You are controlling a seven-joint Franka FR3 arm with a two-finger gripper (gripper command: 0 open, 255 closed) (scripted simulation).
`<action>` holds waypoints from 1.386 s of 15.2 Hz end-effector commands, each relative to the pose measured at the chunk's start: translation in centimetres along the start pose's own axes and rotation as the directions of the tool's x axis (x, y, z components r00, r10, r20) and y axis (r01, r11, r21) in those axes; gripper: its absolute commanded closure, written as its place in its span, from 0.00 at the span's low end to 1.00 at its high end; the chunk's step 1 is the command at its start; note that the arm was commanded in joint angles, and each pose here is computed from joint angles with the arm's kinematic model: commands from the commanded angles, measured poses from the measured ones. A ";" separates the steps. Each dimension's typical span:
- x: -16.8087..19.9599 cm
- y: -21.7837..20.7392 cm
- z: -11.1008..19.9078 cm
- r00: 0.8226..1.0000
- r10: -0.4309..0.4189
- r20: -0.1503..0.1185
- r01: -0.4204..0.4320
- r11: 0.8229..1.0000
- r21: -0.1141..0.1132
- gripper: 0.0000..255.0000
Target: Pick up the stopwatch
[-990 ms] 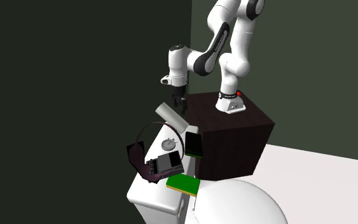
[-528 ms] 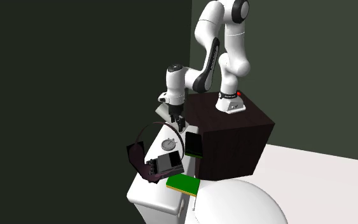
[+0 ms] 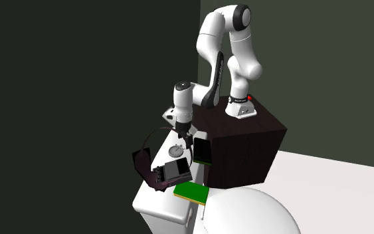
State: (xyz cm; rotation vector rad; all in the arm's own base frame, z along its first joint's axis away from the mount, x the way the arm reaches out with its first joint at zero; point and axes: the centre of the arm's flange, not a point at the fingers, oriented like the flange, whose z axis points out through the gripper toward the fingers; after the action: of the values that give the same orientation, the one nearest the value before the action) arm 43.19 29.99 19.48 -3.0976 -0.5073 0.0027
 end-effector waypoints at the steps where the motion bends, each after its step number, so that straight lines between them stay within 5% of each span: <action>1: 0.1 0.1 1.0 1.000 0.000 0.000 0.000 1.000 0.000 0.00; 4: 0.1 0.1 1.8 1.000 0.000 0.000 0.000 1.000 0.000 0.00; 5: 0.1 0.1 1.9 1.000 0.000 0.000 0.000 1.000 0.000 1.00; 14: 0.1 0.1 1.8 1.000 0.000 0.000 0.000 1.000 0.000 1.00; 21: 0.1 0.1 -1.9 1.000 0.000 0.000 0.000 1.000 0.000 1.00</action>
State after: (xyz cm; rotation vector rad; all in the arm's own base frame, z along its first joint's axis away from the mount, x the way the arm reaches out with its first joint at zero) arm 43.47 29.84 20.78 -3.0976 -0.5076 0.0015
